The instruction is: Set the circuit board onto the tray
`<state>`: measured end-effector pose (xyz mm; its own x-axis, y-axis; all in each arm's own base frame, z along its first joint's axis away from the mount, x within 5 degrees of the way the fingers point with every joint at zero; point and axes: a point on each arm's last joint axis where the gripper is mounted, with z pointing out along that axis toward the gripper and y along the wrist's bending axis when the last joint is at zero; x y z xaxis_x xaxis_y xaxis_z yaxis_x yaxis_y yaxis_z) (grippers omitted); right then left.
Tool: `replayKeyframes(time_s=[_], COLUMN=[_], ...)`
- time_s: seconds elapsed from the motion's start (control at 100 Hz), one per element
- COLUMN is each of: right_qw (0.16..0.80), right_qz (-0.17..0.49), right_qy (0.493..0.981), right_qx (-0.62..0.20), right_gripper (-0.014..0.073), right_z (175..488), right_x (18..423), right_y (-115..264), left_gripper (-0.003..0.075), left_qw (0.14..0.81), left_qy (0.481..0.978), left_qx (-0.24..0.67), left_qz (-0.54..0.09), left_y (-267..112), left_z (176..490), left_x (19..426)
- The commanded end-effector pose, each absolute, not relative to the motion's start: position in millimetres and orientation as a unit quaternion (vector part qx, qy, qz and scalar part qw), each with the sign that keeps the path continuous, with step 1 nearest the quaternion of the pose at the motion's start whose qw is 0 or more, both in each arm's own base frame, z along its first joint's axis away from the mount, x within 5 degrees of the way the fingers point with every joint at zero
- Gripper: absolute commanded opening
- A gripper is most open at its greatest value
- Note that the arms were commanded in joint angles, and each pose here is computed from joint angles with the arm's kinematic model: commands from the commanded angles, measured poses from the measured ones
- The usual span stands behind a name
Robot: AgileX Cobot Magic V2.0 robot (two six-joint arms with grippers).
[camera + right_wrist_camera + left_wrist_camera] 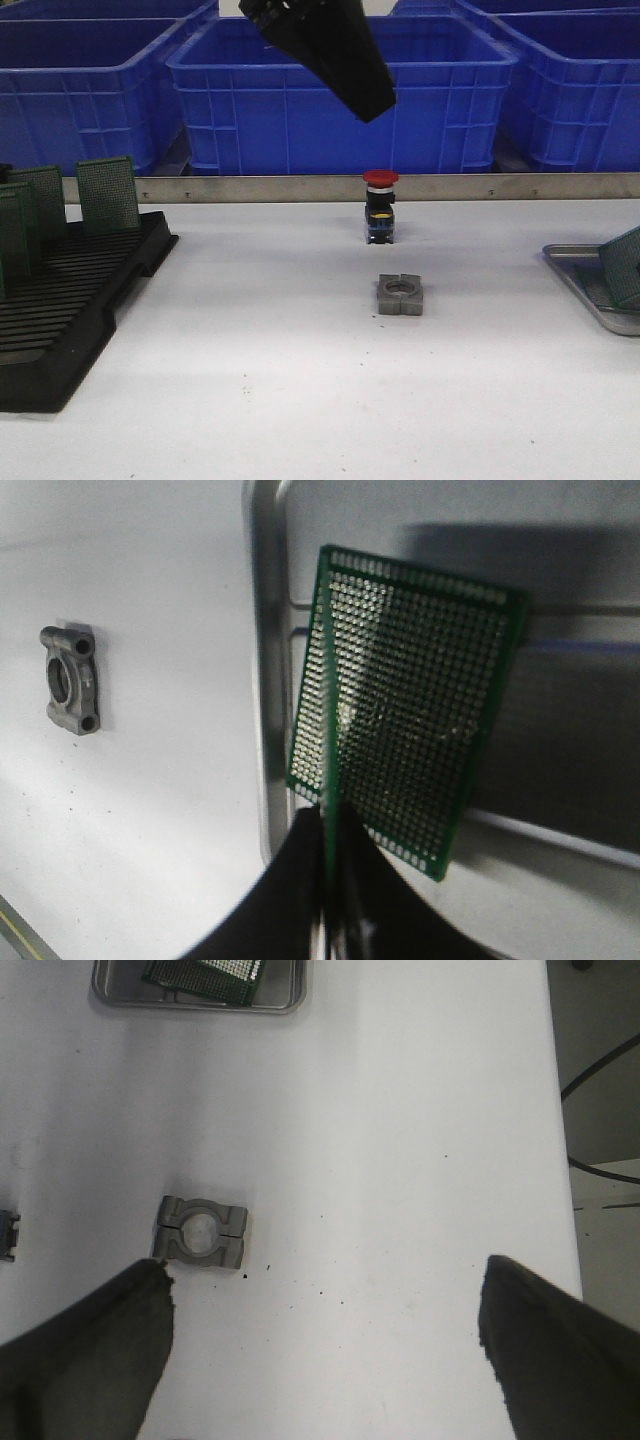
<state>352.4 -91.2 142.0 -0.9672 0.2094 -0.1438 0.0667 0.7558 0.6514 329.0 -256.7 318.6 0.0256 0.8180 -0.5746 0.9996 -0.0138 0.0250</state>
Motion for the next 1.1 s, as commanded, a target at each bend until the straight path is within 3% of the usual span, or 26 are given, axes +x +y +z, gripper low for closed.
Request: replayKeyframes(time_s=[0.0, 0.17, 0.27, 1.09], right_qw=[0.13, 0.131, 0.136, 0.204], right_qz=[0.349, 0.348, 0.345, 0.29], right_qy=[0.926, 0.926, 0.926, 0.934], right_qx=[0.066, 0.069, 0.069, 0.045], right_gripper=[0.0102, 0.0356, 0.0424, 0.0472], right_z=[164.8, 164.7, 167.7, 211.2], right_x=[354.6, 354.9, 355.2, 349.8], right_y=[-91.9, -92.2, -92.5, -93.4], left_gripper=[0.0587, 0.0587, 0.0587, 0.0587], left_qw=[0.249, 0.249, 0.249, 0.256], left_qy=[0.651, 0.651, 0.651, 0.649], left_qx=[0.68, 0.68, 0.68, 0.674], left_qz=[-0.228, -0.228, -0.228, -0.242], left_y=[-256.2, -256.2, -256.2, -258.0], left_z=[349.2, 349.2, 349.2, 352.5], left_x=[314.3, 314.3, 314.3, 312.7])
